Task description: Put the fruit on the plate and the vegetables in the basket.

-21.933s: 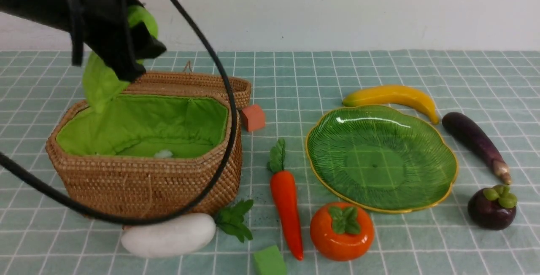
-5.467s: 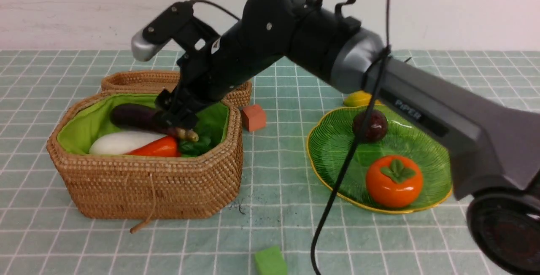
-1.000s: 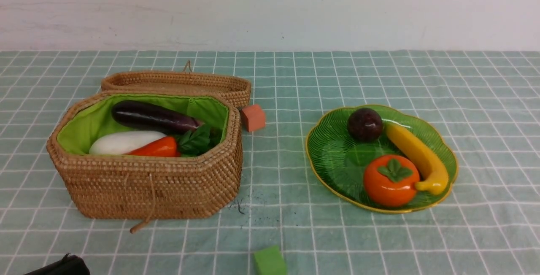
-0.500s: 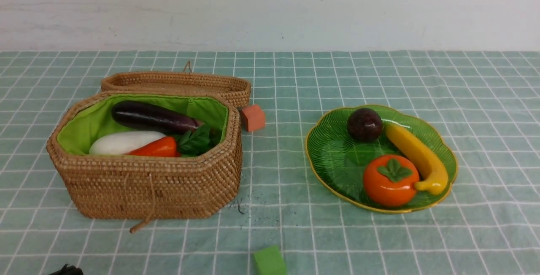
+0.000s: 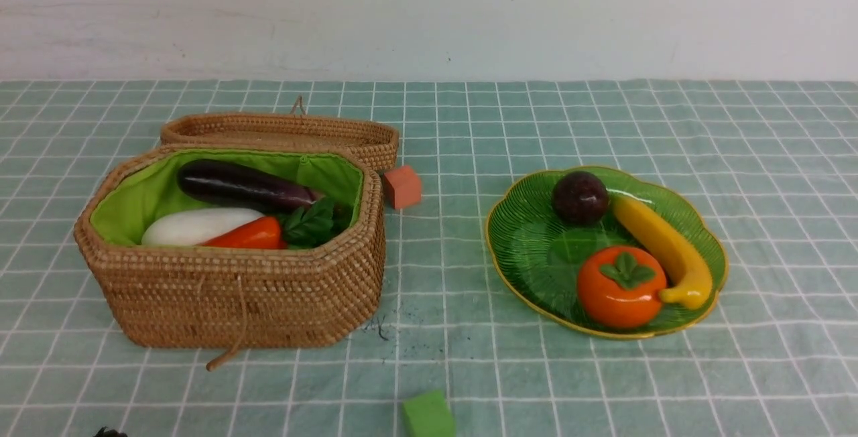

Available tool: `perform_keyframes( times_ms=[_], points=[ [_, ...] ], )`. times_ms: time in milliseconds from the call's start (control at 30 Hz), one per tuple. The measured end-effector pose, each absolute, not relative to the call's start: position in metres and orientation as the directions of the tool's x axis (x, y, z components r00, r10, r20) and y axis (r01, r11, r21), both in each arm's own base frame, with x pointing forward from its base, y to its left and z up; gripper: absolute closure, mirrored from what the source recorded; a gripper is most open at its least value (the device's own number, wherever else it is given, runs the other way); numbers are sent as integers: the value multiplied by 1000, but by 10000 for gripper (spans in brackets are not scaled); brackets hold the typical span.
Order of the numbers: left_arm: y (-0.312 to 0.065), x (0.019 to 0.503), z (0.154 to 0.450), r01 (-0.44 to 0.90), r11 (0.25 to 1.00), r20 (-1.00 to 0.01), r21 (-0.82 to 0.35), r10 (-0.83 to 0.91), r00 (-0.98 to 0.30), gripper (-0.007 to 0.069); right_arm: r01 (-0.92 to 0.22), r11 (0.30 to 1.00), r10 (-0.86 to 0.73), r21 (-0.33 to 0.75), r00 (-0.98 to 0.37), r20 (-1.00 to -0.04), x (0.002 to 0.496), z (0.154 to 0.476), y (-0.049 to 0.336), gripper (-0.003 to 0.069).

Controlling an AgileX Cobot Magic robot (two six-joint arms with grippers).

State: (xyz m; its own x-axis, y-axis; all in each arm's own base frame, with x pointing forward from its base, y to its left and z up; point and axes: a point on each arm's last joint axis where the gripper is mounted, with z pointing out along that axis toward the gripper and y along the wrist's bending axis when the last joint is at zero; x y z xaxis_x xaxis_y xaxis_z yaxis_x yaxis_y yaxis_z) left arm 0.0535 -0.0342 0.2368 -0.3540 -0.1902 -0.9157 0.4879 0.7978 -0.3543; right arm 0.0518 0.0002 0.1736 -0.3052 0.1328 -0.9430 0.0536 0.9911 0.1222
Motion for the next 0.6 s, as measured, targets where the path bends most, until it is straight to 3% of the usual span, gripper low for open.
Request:
perform_keyframes(
  times_ms=[600],
  points=[
    [-33, 54, 235, 478, 805, -913, -352, -183, -364, 611, 57, 989, 150, 139, -300, -942, 52, 174, 0, 666]
  ],
)
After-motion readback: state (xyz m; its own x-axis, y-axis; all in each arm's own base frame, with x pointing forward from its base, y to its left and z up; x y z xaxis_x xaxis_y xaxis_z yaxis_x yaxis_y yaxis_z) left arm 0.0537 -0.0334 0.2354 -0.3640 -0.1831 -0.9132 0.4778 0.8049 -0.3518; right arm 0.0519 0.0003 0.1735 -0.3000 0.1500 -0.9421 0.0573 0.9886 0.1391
